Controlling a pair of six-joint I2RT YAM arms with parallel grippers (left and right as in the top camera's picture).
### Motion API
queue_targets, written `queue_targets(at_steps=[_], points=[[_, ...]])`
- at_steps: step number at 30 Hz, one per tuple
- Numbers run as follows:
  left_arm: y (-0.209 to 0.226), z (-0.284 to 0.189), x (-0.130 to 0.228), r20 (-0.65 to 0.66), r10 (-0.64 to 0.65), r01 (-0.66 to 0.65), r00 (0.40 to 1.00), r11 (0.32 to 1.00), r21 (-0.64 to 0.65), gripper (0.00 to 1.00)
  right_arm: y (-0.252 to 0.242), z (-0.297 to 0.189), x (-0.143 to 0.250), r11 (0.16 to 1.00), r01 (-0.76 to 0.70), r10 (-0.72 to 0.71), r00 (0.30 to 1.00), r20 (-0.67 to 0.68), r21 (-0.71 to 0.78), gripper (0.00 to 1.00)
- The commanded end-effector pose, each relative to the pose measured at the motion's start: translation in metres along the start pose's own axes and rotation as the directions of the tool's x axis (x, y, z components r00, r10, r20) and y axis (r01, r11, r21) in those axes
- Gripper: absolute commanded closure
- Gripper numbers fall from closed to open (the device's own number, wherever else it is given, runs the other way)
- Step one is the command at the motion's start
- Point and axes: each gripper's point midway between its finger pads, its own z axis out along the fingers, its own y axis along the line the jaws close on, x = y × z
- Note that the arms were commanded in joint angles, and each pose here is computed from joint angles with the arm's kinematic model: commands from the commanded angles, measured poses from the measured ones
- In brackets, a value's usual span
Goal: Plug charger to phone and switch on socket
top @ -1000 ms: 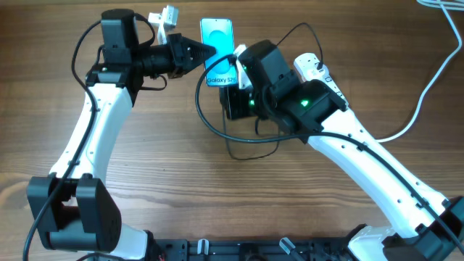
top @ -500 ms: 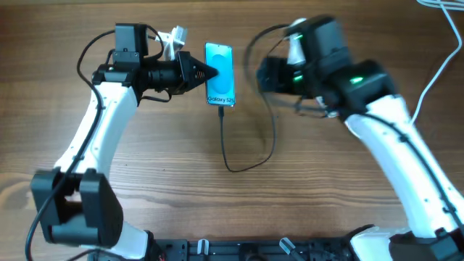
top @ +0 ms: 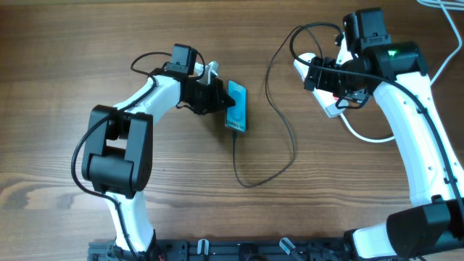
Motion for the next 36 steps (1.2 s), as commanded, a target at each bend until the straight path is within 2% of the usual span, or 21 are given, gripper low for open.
queue_targets(at_steps=[1,2,6,7,9,11,13,14,17,19,20,22,25,29,36], points=[[0.021,0.006,0.004,0.003,-0.005,0.005,1.0,0.998,-0.068,0.96,-0.003,0.001,-0.006,0.999,0.021,-0.021,1.0,0.017,0.025,0.07],[0.026,0.006,0.004,0.007,-0.009,0.009,1.0,0.996,-0.09,0.95,-0.003,0.001,-0.007,0.999,0.021,-0.021,1.0,0.018,0.026,0.06],[0.039,0.007,0.007,0.013,-0.022,0.024,1.0,0.989,-0.147,0.79,-0.009,0.001,-0.009,0.998,-0.007,0.005,0.999,0.032,0.062,0.04],[0.041,0.006,0.008,0.013,-0.025,0.027,1.0,0.987,-0.156,0.71,-0.011,0.001,-0.009,0.998,-0.007,0.005,0.999,0.034,0.07,0.02],[0.049,0.005,0.008,0.021,-0.035,0.038,0.999,0.979,-0.2,0.66,-0.011,0.001,-0.009,0.997,-0.007,0.004,0.999,0.034,0.074,0.02],[0.057,0.003,0.01,0.024,-0.047,0.052,0.999,0.968,-0.244,0.46,-0.015,0.0,-0.01,0.996,-0.011,0.007,0.999,0.042,0.092,0.01],[0.071,-0.004,0.012,0.031,-0.073,0.079,0.997,0.948,-0.308,0.23,-0.028,0.002,-0.017,0.985,-0.035,0.022,0.997,0.077,0.17,0.01],[0.072,-0.01,0.011,0.037,-0.087,0.094,0.995,0.947,-0.308,0.22,-0.033,0.005,-0.02,0.979,-0.041,0.025,0.996,0.082,0.198,0.01],[0.057,-0.054,-0.003,0.106,-0.105,0.132,0.989,0.947,-0.293,0.19,-0.06,0.032,-0.035,0.959,-0.085,0.067,0.995,0.074,0.272,0.0],[0.028,-0.11,-0.016,0.232,-0.049,0.114,0.971,0.954,-0.278,0.16,-0.093,0.061,-0.043,0.942,-0.156,0.15,0.988,0.041,0.299,0.01],[0.021,-0.128,-0.019,0.28,-0.02,0.106,0.96,0.95,-0.295,0.0,-0.104,0.071,-0.044,0.94,-0.171,0.174,0.985,0.017,0.294,0.01],[-0.006,-0.18,-0.022,0.417,0.078,0.072,0.905,0.94,-0.332,0.0,-0.115,0.095,-0.048,0.958,-0.212,0.223,0.974,-0.039,0.194,0.02],[-0.03,-0.213,-0.018,0.499,0.143,0.042,0.855,0.939,-0.341,0.0,-0.13,0.117,-0.062,0.955,-0.264,0.27,0.962,-0.027,0.137,0.01],[-0.036,-0.22,-0.016,0.513,0.155,0.032,0.844,0.941,-0.337,0.0,-0.145,0.129,-0.081,0.958,-0.208,0.201,0.978,0.051,0.198,0.0],[-0.036,-0.22,-0.016,0.513,0.155,0.032,0.844,0.941,-0.337,0.0,-0.147,0.165,-0.081,0.967,-0.18,0.18,0.983,0.017,0.182,0.0]])
